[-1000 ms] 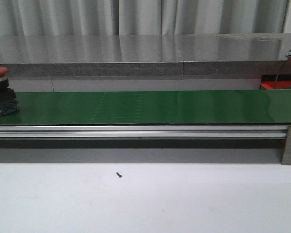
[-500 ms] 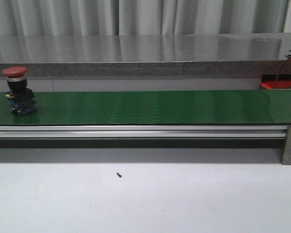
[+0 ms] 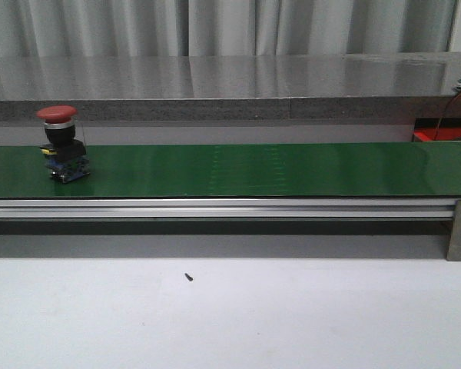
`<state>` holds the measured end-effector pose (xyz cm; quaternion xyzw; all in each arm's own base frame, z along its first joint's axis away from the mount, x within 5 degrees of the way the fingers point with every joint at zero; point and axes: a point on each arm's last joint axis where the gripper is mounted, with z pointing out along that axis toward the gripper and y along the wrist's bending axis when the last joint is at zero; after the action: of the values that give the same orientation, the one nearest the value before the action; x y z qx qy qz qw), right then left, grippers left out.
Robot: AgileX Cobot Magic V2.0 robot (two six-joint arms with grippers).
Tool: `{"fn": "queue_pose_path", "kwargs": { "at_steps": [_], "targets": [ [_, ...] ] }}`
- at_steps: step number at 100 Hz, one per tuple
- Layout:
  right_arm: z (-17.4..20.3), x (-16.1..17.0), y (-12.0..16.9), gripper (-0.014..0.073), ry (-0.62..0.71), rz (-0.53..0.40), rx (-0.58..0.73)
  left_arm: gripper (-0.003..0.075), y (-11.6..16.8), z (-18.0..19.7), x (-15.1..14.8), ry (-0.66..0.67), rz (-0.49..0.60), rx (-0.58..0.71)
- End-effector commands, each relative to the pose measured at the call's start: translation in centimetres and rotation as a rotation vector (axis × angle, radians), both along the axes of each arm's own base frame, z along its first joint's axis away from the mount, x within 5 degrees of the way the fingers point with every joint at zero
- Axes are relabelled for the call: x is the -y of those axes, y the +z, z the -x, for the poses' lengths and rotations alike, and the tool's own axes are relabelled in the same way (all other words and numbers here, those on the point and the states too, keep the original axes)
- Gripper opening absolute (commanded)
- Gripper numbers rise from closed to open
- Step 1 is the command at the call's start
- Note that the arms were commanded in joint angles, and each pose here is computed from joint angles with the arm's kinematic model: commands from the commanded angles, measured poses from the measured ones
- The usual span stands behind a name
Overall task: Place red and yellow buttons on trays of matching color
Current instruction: 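Set the second red button on the belt and release it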
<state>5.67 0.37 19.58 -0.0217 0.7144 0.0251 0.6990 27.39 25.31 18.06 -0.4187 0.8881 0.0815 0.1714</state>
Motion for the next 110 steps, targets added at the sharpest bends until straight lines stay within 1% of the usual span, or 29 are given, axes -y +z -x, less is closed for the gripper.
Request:
{"fn": "queue_pose_path", "kwargs": {
  "at_steps": [1, 8, 17, 28, 42, 50, 68, 72, 81, 92, 100, 110],
  "targets": [
    [0.2, 0.0, 1.4, -0.0096, -0.006, 0.003, 0.116, 0.0132, 2.4, -0.3, -0.2, 0.018, -0.051, 0.089],
    [0.2, 0.0, 1.4, -0.0096, -0.006, 0.003, 0.116, 0.0062, 2.7, -0.4, 0.0, 0.018, -0.048, 0.094],
    [0.2, 0.0, 1.4, -0.0096, -0.006, 0.003, 0.116, 0.002, 3.8, -0.3, 0.5, 0.01, -0.06, 0.11],
    [0.2, 0.0, 1.4, -0.0096, -0.006, 0.003, 0.116, 0.0018, 5.9, -0.5, 1.8, -0.017, -0.086, 0.154],
    [0.2, 0.0, 1.4, -0.0096, -0.006, 0.003, 0.116, 0.0018, 9.5, -1.0, 4.6, -0.094, -0.144, 0.232],
    [0.2, 0.0, 1.4, -0.0096, -0.006, 0.003, 0.116, 0.0017, 11.5, -1.2, 6.7, -0.174, -0.179, 0.266],
    [0.2, 0.0, 1.4, -0.0096, -0.006, 0.003, 0.116, 0.0018, 14.8, -2.0, 11.4, -0.33, -0.212, 0.325],
    [0.2, 0.0, 1.4, -0.0096, -0.006, 0.003, 0.116, 0.0018, 15.4, -2.5, 12.6, -0.386, -0.218, 0.332],
    [0.2, 0.0, 1.4, -0.0096, -0.006, 0.003, 0.116, 0.0018, 16.2, -3.3, 14.7, -0.468, -0.21, 0.339],
    [0.2, 0.0, 1.4, -0.0096, -0.006, 0.003, 0.116, 0.0018, 16.2, -4.2, 17.2, -0.564, -0.203, 0.353],
    [0.2, 0.0, 1.4, -0.0096, -0.006, 0.003, 0.116, 0.0018, 15.7, -5.0, 18.5, -0.609, -0.192, 0.348],
    [0.2, 0.0, 1.4, -0.0096, -0.006, 0.003, 0.116, 0.0018, 14.3, -6.1, 19.6, -0.648, -0.167, 0.316]
  ]
}}
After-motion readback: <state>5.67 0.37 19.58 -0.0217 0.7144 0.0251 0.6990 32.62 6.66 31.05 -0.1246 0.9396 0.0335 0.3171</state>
